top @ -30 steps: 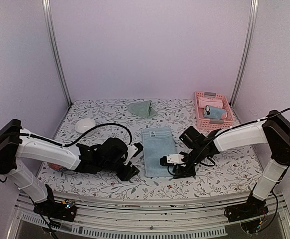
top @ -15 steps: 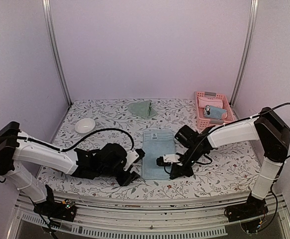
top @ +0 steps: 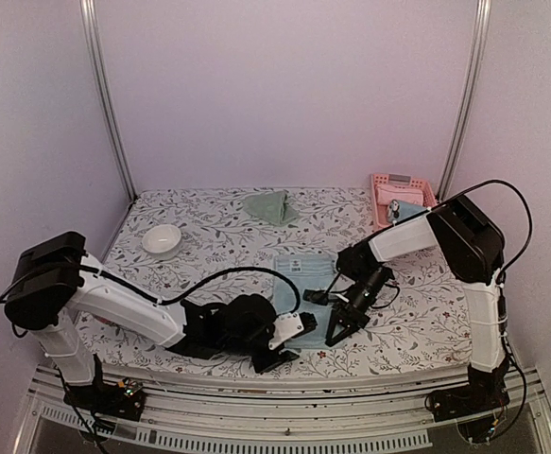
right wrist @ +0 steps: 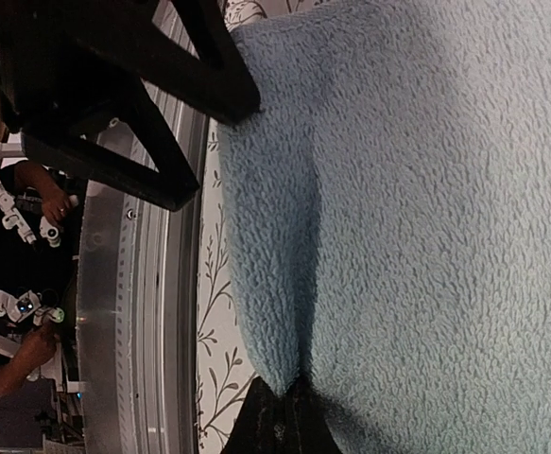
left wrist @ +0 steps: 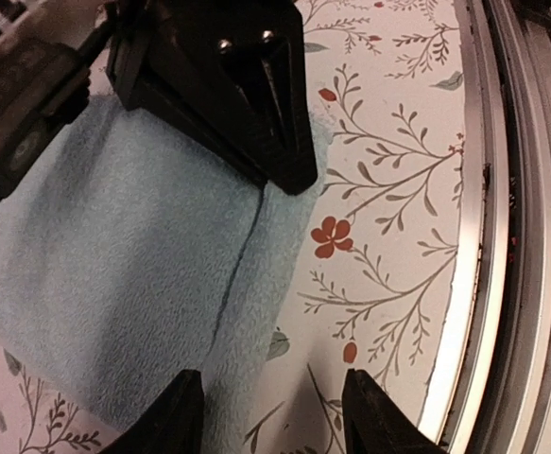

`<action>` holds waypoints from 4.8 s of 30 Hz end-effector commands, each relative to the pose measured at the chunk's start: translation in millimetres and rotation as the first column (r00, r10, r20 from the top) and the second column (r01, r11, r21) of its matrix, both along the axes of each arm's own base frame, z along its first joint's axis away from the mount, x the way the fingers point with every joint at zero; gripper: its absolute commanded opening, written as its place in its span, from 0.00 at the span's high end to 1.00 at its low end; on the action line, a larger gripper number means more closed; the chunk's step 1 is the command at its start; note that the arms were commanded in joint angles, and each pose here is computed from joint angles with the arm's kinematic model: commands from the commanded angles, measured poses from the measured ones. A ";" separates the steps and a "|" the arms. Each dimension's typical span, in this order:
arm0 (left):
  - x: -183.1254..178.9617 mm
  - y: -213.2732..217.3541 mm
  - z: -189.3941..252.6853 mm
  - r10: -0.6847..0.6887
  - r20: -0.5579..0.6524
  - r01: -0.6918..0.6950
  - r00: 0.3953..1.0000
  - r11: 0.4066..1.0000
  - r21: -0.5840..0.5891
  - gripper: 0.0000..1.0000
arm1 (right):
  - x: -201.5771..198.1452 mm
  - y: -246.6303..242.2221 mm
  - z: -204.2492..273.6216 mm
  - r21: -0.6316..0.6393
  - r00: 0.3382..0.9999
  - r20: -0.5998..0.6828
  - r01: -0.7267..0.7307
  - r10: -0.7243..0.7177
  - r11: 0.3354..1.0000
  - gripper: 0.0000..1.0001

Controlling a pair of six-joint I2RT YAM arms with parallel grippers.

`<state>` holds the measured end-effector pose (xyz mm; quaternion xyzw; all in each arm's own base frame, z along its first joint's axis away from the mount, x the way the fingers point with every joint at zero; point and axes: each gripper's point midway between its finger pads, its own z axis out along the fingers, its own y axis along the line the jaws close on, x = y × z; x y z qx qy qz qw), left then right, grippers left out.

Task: Roll the towels
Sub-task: Roll the towel from the center of the board.

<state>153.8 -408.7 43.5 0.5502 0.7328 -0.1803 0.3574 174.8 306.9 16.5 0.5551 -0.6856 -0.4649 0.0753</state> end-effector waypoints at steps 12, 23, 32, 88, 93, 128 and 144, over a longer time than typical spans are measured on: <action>-3.3 -46.8 -15.6 -0.146 0.069 0.144 0.987 0.989 0.024 0.60 | -9.4 -8.4 -10.4 -0.023 0.993 -0.119 -0.013 0.010 1.000 0.97; -9.9 -47.9 -27.5 -0.149 -0.005 0.149 0.989 0.989 0.025 0.94 | -8.4 -9.0 -13.4 -0.035 0.991 -0.134 -0.004 0.000 0.999 0.97; -22.7 -40.1 -33.2 -0.153 -0.157 0.157 0.976 0.987 0.013 1.00 | 49.8 -3.0 46.4 0.141 0.986 -0.120 0.128 -0.111 0.982 0.82; -5.7 -11.2 -78.3 0.121 -0.979 -0.311 0.165 0.948 0.065 1.00 | -34.8 -2.4 29.2 -0.079 0.567 0.813 -0.124 0.136 0.989 0.85; -3.5 -12.9 -77.7 0.126 -0.976 -0.309 0.175 0.949 0.067 1.00 | -30.9 0.1 32.4 -0.073 0.537 0.835 -0.111 0.122 0.991 0.83; 43.3 9.7 -27.0 0.226 -0.750 -0.304 0.621 0.952 0.036 0.65 | -68.4 -11.8 -9.3 -0.171 0.774 0.576 -0.199 0.262 0.965 0.97; -12.5 10.7 29.3 0.021 0.079 -0.022 0.997 1.000 0.011 0.63 | -41.6 -2.7 -8.1 -0.124 0.987 -0.144 -0.085 0.066 0.989 0.97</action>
